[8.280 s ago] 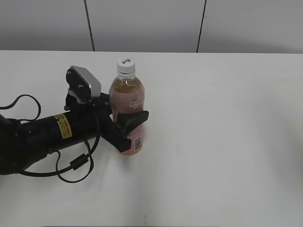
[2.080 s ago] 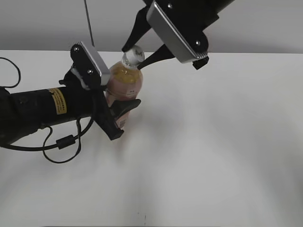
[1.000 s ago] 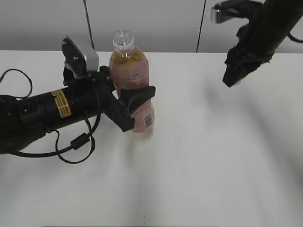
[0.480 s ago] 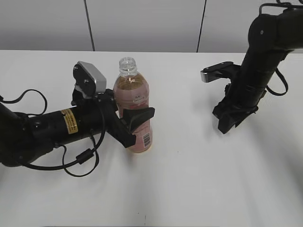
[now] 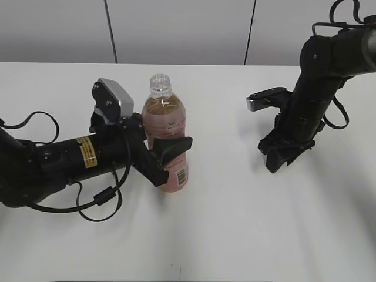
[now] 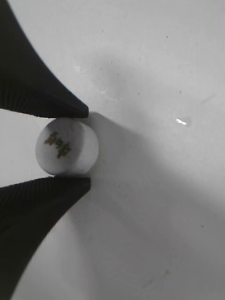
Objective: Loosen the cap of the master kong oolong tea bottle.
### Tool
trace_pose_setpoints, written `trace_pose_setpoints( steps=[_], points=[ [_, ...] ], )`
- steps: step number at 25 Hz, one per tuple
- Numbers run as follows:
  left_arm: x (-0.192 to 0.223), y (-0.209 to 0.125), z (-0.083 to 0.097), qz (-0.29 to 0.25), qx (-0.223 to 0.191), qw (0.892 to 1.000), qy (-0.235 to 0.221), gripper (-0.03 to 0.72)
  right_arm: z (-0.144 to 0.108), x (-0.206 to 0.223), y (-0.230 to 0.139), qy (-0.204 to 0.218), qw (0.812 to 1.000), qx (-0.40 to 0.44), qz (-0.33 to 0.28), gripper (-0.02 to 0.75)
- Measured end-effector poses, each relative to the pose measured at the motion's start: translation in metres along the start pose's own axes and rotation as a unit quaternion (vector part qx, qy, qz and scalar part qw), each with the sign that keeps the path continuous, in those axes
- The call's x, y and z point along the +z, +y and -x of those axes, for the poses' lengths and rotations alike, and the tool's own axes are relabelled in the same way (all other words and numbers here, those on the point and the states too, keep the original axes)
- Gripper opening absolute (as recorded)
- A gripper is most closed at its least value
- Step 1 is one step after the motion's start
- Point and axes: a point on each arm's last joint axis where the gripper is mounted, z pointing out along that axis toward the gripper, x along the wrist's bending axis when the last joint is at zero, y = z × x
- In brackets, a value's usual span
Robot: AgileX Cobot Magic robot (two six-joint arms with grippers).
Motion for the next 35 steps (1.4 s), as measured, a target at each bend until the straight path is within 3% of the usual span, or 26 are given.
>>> trace_pose_setpoints(
  steps=[4, 10, 12, 25, 35],
  points=[
    [0.0, 0.0, 0.001, -0.001, 0.003, 1.0, -0.005, 0.39, 0.0, 0.0, 0.0, 0.0, 1.0, 0.001, 0.0, 0.358],
    [0.0, 0.0, 0.001, -0.002, 0.003, 1.0, -0.007, 0.392, 0.0, 0.0, 0.0, 0.001, 1.0, 0.006, 0.001, 0.54],
    [0.0, 0.0, 0.002, -0.002, 0.005, 1.0, -0.009, 0.4, 0.0, 0.0, 0.001, 0.002, 1.0, 0.011, 0.002, 0.568],
    [0.001, 0.006, 0.002, 0.024, 0.009, 1.0, -0.018, 0.533, -0.002, -0.011, 0.001, 0.0, 1.0, 0.023, 0.01, 0.58],
    [-0.01, -0.005, 0.006, 0.008, -0.008, 1.0, -0.014, 0.552, -0.003, -0.015, 0.0, 0.003, 1.0, 0.023, 0.006, 0.585]
  ],
)
